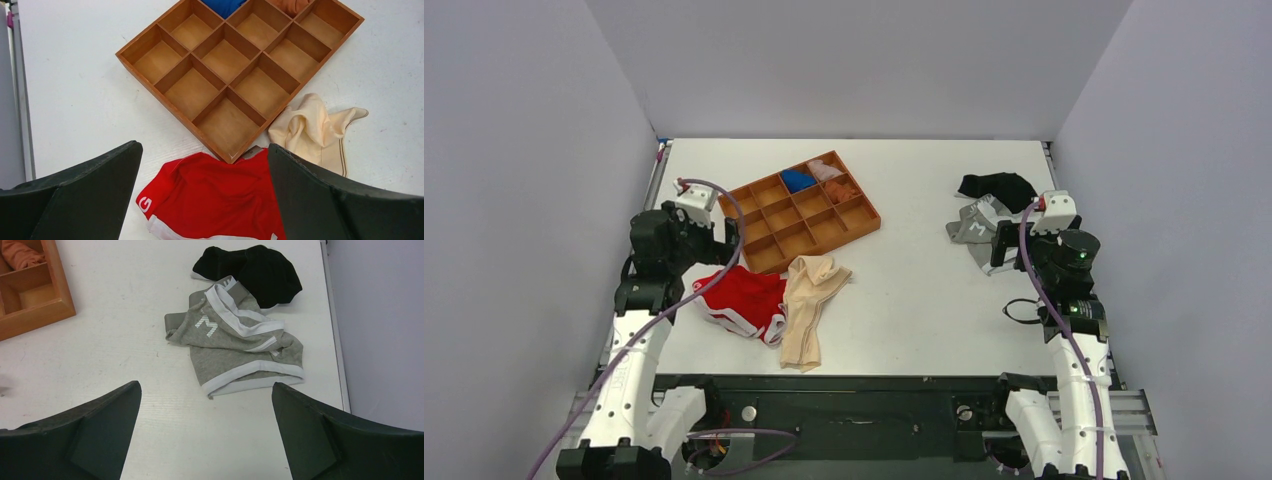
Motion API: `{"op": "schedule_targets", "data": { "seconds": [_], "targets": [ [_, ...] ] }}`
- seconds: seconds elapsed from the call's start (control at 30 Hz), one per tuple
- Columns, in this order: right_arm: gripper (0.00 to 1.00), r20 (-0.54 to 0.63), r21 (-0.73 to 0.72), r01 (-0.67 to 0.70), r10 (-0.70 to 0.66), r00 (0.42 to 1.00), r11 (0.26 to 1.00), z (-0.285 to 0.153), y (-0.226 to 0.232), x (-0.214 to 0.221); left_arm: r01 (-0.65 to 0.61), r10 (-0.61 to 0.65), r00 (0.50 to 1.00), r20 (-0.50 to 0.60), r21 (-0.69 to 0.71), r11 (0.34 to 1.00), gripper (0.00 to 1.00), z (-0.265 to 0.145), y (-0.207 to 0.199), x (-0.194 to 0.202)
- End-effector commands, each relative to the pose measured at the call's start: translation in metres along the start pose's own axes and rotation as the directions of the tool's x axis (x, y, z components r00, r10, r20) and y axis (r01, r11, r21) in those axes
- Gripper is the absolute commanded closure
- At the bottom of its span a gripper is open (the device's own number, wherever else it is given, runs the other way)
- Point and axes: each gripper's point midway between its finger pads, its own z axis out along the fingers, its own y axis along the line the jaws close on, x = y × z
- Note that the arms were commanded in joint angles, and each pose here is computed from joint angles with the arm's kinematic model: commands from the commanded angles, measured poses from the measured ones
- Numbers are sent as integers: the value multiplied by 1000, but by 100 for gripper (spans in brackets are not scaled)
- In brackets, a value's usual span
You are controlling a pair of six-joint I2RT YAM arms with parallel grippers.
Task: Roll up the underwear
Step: Move the storage box to the center of the board.
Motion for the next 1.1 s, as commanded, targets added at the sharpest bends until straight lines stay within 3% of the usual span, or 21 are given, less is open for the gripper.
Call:
{"op": "schedule_targets", "data": {
  "seconds": [0.0, 0.23, 0.5, 0.8, 0.9, 1.07],
  "targets": [
    [0, 36, -17, 15, -14, 999, 1000, 1, 2, -9, -66, 66, 998, 0, 43, 997, 3, 10, -8, -19],
    [0, 18, -22, 15, -15, 1000, 1000, 4, 2, -4, -127, 133, 978, -157, 50, 991, 3, 52, -11, 4],
    [0, 0, -31, 15, -15, 1000, 999, 8, 3, 0, -200, 213, 917, -337, 75, 977, 0, 117, -29, 30],
    [0, -20, -28, 16, -16, 1000, 999, 11, 2, 4, -249, 261, 836, -483, 90, 964, 18, 178, -33, 47],
    [0, -22, -26, 17, -17, 1000, 1000, 12, 1, 4, -241, 230, 782, -579, 59, 969, 22, 183, -27, 69],
    [0, -26, -24, 19, -20, 999, 1000, 12, 1, 5, -194, 159, 766, -623, 12, 981, 22, 181, -27, 91]
  ]
}}
